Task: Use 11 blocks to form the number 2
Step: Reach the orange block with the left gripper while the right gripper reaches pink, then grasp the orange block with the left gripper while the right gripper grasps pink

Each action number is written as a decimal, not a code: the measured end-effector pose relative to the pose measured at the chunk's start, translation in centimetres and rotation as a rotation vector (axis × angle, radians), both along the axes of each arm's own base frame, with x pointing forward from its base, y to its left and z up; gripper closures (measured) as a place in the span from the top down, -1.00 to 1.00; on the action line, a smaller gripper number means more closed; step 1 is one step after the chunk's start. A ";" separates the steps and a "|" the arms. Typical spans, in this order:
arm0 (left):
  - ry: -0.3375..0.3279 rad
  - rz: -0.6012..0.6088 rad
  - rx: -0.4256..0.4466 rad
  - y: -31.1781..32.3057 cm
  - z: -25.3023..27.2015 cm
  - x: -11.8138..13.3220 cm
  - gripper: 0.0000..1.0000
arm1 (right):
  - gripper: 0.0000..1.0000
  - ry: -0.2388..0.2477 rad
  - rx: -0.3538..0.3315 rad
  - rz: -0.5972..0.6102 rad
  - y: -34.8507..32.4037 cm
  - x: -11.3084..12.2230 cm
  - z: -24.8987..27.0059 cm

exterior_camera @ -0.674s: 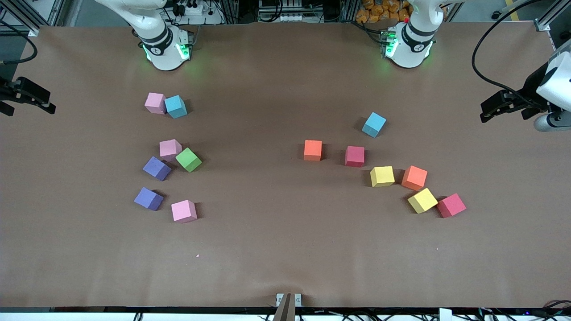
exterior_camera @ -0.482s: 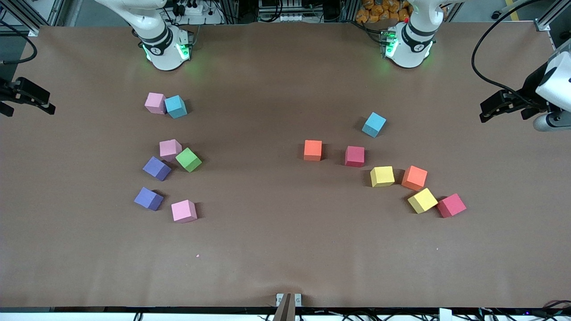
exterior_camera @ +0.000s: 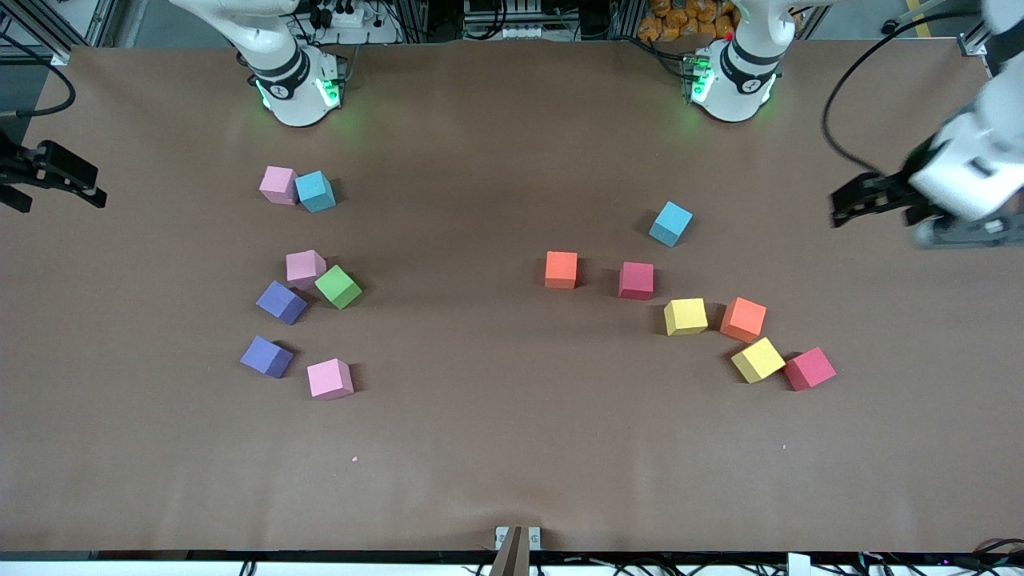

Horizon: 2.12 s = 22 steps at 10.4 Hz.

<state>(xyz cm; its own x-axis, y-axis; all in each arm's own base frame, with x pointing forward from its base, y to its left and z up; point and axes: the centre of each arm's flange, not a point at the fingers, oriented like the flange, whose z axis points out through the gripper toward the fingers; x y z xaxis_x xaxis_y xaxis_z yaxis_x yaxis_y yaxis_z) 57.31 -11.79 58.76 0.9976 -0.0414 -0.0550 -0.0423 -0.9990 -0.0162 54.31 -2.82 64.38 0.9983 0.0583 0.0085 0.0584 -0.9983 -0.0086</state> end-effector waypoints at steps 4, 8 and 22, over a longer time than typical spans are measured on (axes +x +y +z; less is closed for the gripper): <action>0.076 -0.067 0.002 -14.6 -8.6 -0.5 1.00 | 1.00 0.015 0.003 0.052 2.9 1.6 -4.2; 0.104 -0.018 -0.006 -23.8 -17.4 -2.3 1.00 | 1.00 0.044 0.003 0.099 5.7 1.9 -13.4; 0.065 0.019 -0.020 -32.1 -34.7 -8.2 1.00 | 1.00 0.105 -0.001 0.192 10.4 -4.2 -37.0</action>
<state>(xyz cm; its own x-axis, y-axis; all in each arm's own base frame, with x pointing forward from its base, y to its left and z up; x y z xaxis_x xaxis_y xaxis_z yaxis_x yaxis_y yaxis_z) 49.13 -43.87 24.04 0.9926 -0.0244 -0.1192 -0.0239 -0.9997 0.0056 50.13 7.58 27.37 0.9641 0.2478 -0.0953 0.2466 -0.9688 -0.0239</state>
